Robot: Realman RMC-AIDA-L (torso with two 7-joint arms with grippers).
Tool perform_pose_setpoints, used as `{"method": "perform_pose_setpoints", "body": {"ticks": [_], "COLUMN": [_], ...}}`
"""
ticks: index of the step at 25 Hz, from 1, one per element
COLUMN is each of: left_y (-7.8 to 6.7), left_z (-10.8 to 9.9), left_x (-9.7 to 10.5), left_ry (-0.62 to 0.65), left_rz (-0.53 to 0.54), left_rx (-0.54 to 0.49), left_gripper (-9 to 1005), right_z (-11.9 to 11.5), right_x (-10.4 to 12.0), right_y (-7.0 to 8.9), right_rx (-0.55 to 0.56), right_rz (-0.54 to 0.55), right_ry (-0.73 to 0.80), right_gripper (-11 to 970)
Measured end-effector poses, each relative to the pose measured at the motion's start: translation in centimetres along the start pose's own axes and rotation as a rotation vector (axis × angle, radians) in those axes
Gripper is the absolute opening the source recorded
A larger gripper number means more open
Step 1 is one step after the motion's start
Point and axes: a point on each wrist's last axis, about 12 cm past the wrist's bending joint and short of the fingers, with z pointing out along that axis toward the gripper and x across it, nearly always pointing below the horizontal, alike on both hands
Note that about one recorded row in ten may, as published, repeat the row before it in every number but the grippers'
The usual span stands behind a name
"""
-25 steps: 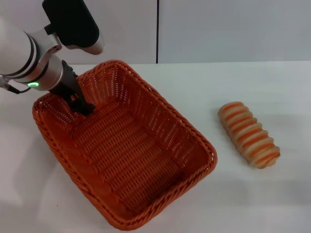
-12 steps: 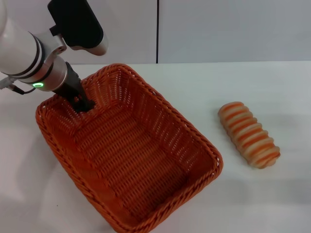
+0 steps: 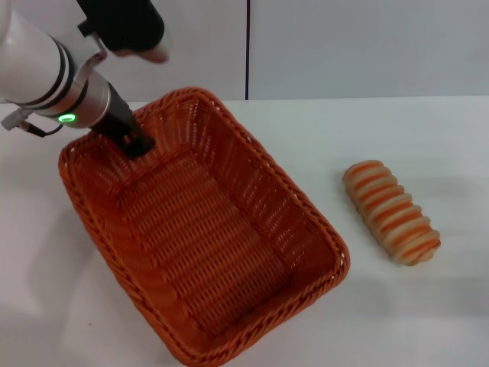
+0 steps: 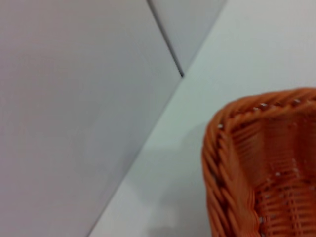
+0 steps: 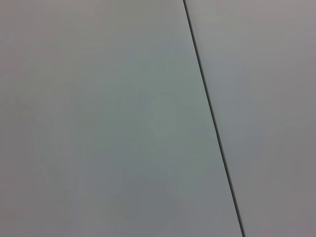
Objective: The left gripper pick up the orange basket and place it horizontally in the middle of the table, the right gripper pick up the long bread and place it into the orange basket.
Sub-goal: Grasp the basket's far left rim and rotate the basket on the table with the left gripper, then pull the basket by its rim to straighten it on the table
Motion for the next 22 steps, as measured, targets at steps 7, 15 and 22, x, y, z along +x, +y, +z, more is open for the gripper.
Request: {"method": "perform_pose_setpoints", "body": {"ticks": [7,15,22], "left_y": [-0.1,1.0,3.2], "left_z": [-1.8,-2.3,-3.2], "left_x": [0.0,2.9,7.4], "left_ry": [-0.04,0.024,0.01], "left_rz": [-0.2,-0.555,-0.769], "left_rx": [-0.004,0.015,-0.013], "left_gripper": [316,208,197], "right_z": [0.4,1.0,1.8], "right_x": [-0.5,-1.9,-2.3], "right_y": [-0.9,-3.2,-3.4], "right_rx": [0.008,0.007,-0.009], "right_rz": [0.021,0.075,0.059], "right_ry": [-0.02,-0.055,-0.074], "right_gripper": [741,740,740]}}
